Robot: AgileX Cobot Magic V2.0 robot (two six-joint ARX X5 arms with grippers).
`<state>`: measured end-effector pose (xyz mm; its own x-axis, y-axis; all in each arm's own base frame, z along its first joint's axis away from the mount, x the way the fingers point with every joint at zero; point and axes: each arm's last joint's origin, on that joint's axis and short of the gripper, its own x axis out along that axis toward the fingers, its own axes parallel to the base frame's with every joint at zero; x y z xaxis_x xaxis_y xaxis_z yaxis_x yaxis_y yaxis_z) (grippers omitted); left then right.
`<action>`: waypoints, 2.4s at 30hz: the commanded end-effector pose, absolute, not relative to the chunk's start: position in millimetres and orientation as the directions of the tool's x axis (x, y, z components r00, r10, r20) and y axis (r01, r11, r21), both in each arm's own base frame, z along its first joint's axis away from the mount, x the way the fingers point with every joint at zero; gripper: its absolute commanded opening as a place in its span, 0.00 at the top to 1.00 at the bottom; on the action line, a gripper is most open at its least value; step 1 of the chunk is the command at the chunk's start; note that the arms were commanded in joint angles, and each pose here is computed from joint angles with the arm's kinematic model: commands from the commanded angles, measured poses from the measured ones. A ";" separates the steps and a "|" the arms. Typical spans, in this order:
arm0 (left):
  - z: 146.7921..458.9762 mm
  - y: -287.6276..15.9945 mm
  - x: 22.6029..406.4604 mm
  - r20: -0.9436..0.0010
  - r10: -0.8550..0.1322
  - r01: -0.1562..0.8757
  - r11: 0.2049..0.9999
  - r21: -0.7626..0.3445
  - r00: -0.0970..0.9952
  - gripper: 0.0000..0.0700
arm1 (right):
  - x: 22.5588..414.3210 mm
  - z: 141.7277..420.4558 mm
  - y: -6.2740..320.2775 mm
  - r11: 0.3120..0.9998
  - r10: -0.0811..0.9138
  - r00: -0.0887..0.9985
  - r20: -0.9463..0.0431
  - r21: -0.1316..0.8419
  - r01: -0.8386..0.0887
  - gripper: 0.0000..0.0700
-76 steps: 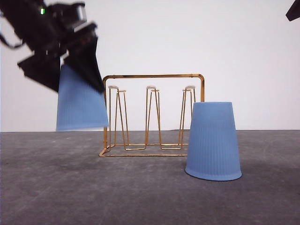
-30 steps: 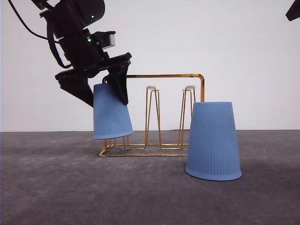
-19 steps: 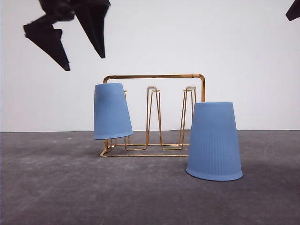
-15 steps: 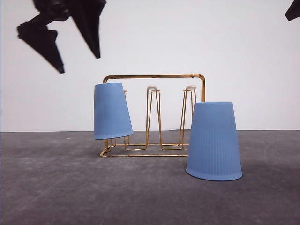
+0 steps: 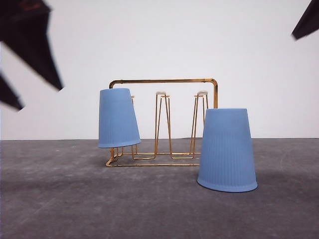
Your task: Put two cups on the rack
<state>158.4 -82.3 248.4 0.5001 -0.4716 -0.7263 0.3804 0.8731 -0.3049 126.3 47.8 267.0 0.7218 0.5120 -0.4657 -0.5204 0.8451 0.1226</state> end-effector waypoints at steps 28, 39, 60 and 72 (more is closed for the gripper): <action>248.5 -71.7 136.1 -0.660 -0.494 0.335 0.869 -0.363 0.566 0.34 | 228.5 174.3 126.4 0.787 0.568 0.533 -0.628 0.224 -0.575 0.25; 248.5 -71.7 136.1 -0.660 -0.494 0.335 0.869 -0.363 0.566 0.34 | 234.5 221.3 126.5 0.822 0.522 0.466 -0.715 0.275 -0.498 0.47; 248.7 -71.2 136.8 -0.660 -0.473 0.322 0.881 -0.347 0.583 0.34 | 286.1 325.8 138.1 0.879 0.451 0.737 -0.503 0.107 -0.464 0.47; 251.5 -72.3 139.1 -0.631 -0.484 0.335 0.875 -0.350 0.606 0.34 | 332.6 252.1 157.9 0.886 0.414 0.650 -0.637 0.119 -0.447 0.45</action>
